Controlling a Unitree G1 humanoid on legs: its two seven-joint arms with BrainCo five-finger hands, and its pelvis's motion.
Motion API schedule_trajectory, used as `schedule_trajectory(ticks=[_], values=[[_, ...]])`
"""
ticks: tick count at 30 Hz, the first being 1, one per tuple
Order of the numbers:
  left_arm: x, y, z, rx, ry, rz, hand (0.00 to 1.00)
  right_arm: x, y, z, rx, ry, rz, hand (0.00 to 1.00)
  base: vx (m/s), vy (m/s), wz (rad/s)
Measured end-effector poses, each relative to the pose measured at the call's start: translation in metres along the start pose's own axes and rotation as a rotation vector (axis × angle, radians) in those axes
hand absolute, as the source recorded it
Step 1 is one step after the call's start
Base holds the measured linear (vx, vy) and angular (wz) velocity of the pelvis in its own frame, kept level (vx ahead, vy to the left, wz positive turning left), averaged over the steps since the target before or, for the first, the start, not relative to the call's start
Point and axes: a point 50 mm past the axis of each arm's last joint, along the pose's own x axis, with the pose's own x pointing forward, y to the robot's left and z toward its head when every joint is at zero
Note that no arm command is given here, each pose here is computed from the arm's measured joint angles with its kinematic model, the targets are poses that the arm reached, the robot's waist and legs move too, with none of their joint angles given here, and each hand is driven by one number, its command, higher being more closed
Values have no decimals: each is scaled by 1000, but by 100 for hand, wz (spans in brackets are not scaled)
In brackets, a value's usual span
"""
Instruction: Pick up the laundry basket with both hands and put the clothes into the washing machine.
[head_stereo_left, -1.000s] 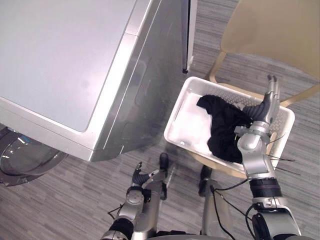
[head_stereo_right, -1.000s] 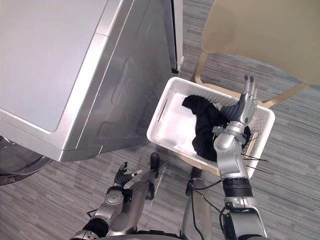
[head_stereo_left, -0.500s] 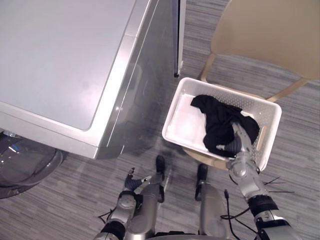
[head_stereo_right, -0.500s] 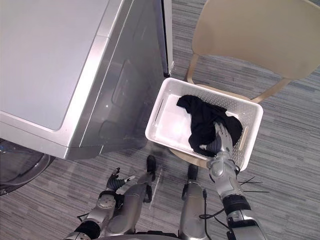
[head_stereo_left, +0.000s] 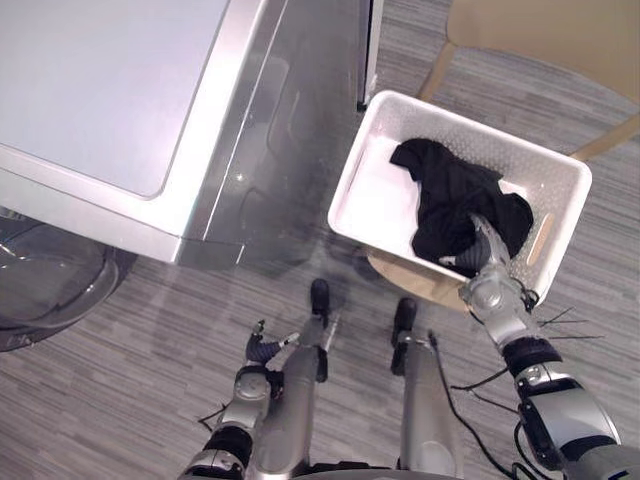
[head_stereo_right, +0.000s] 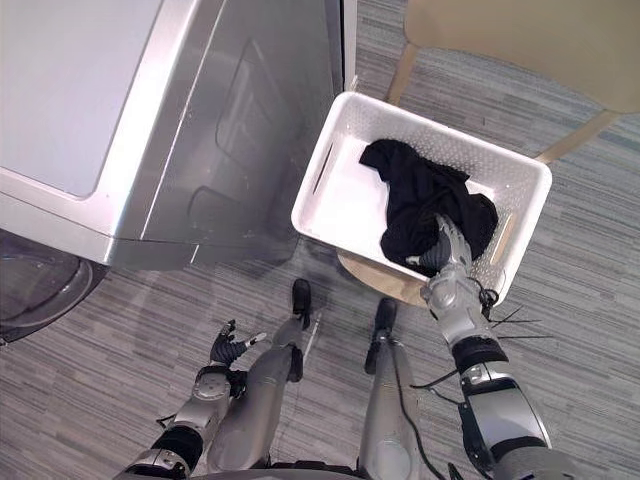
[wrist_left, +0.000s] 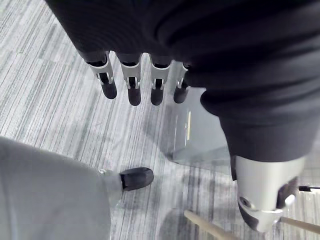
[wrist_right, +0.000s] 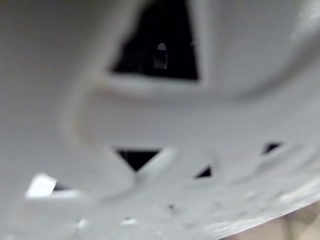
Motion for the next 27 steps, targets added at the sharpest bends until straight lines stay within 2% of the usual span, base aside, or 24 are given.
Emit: schedule_trajectory(ticks=[6,17,27], values=[[-2,-6,1,-48,3,-2,0,-1,-4,14,156,-28,-10,100,27,-40,-2],[-3,-11,6,-60,-13,-28,0,-41,-4,10,360,-90,-59,100,114,-57,2],[-21,14,-56,38,195,-24,0,-79,24,0,581,-75,69,100,66,7,-1]])
